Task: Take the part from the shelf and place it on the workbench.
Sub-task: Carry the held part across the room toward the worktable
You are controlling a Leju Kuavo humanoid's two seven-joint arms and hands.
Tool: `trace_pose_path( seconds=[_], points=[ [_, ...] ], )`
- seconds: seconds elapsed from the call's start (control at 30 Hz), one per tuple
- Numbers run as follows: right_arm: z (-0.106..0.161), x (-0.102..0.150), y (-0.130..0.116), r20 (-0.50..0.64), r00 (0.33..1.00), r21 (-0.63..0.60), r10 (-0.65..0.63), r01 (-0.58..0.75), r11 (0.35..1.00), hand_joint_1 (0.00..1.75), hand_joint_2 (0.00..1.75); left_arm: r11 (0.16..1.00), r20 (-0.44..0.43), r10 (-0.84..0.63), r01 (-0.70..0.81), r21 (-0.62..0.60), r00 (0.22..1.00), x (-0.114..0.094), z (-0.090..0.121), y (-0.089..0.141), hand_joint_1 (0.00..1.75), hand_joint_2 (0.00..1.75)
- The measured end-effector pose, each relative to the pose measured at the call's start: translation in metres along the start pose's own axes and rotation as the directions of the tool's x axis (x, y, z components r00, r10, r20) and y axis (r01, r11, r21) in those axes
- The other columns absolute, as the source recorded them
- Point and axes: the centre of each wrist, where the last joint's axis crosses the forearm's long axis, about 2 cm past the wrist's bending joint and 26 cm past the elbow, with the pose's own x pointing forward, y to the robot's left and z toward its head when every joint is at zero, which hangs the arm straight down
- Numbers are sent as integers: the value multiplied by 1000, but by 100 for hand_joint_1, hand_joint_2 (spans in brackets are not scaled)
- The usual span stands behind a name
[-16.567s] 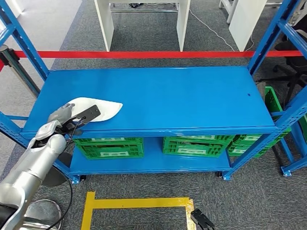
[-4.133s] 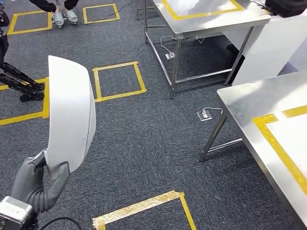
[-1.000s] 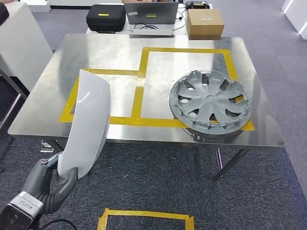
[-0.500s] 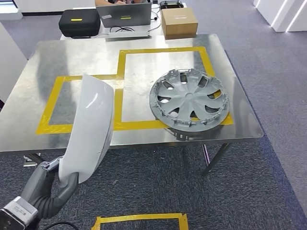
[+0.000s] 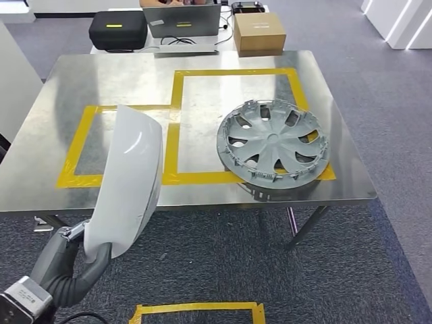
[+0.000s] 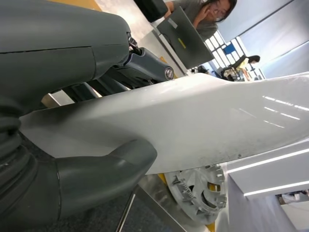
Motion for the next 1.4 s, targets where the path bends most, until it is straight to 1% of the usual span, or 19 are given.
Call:
trace_pose_path(
  seconds=[0.7,1.4],
  points=[
    [-1,2,1,7,1000,5,-3,3,1000,0,0,1000,-2,-2,2,-2,1000,-1,1,1,175,175],
    [1,-1,2,13,1000,51,10,-10,999,0,0,1000,4,23,-23,-3,1000,-2,-2,2,175,175]
  ],
)
